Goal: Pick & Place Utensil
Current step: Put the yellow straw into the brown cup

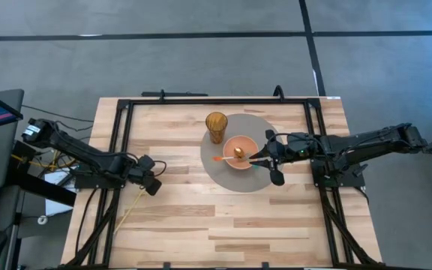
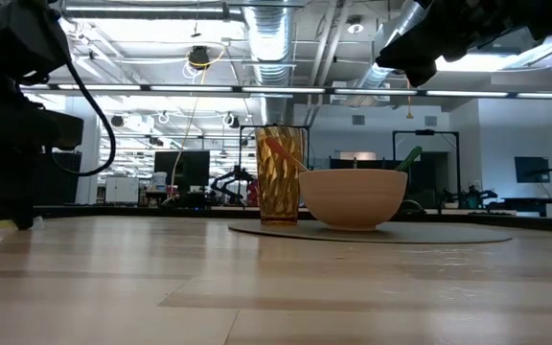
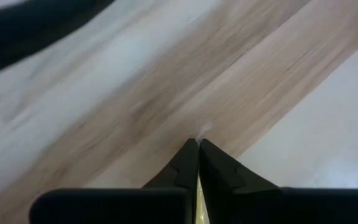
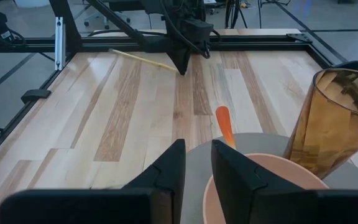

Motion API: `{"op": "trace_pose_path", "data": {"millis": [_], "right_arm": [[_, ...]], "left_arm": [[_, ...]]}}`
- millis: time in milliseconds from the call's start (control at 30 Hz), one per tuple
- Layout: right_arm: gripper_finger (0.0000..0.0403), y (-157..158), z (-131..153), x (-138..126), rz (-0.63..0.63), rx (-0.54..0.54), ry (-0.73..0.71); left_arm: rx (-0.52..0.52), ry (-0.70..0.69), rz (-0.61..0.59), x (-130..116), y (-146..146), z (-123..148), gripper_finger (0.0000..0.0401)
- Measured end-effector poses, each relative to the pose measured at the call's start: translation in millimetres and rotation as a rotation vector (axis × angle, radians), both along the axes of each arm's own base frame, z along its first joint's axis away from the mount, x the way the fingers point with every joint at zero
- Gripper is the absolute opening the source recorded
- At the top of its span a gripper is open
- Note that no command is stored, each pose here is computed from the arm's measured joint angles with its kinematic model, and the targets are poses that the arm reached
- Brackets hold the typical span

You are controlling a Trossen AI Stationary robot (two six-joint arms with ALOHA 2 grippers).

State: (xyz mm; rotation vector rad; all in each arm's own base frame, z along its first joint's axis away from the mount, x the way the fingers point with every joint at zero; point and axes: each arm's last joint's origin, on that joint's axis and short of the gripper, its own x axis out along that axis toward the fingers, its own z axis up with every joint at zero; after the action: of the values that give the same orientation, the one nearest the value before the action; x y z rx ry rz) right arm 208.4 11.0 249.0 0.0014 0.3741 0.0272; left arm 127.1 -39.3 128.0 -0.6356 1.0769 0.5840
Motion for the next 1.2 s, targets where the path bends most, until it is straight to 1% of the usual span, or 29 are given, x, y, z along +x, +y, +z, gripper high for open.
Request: {"op": "trace_pose_path", "data": {"millis": [67,200,267,367,433,500,600,700,800,900,967,1067,1133,1200], "right_arm": [[0.0072,0.0,0.0,0.0,0.000,0.000,0.000],[0.0072,0.0,0.1,0.0,0.000,0.000,0.000],[0.0072,0.0,0.1,0.0,0.000,0.000,-0.001],[0.0072,0.0,0.1,0.0,0.000,-0.001,-0.001],[0.0072,0.0,0.1,0.0,0.000,-0.001,-0.001],[0.0072,0.0,0.1,0.0,0.000,-0.001,-0.001],[0.0072,0.0,0.1,0.0,0.000,-0.001,-0.001],[0.0072,0.0,0.1,0.0,0.000,-0.001,-0.001],[0.0072,0.0,0.1,0.0,0.000,0.000,-0.001],[0.0072,0.0,0.1,0.0,0.000,-0.001,-0.001],[0.0072,-0.1,0.1,0.0,0.000,-0.001,-0.001],[0.0072,0.0,0.1,0.0,0.000,-0.001,-0.001],[0.0072,0.0,0.1,0.0,0.000,-0.001,-0.001],[0.0072,0.0,0.1,0.0,0.000,-0.001,-0.001]], "left_arm": [[0.007,-0.045,0.006,6.2,-1.4,8.1,0.0013],[0.050,-0.172,-0.038,21.3,-5.2,25.3,0.0008],[0.080,-0.279,-0.068,32.5,-8.1,38.7,0.0007],[0.157,-0.428,-0.126,47.0,-11.6,59.9,0.0009],[0.236,-0.545,-0.168,57.7,-13.2,78.5,0.0011],[0.341,-0.659,-0.209,67.1,-13.6,98.4,0.0011],[0.533,-0.825,-0.258,78.2,-12.0,130.7,0.0007],[0.734,-0.978,-0.273,83.7,-6.7,163.4,0.0008],[0.929,-1.082,-0.261,83.9,1.0,191.4,0.0011],[1.096,-1.139,-0.264,82.6,11.4,212.6,0.0011],[1.168,-1.190,-0.264,82.3,20.2,222.1,0.0008],[1.231,-1.292,-0.293,85.1,35.1,227.7,0.0007],[1.269,-1.335,-0.327,90.9,45.0,226.7,0.0010],[1.306,-1.346,-0.347,99.5,55.9,222.1,0.0012]]}}
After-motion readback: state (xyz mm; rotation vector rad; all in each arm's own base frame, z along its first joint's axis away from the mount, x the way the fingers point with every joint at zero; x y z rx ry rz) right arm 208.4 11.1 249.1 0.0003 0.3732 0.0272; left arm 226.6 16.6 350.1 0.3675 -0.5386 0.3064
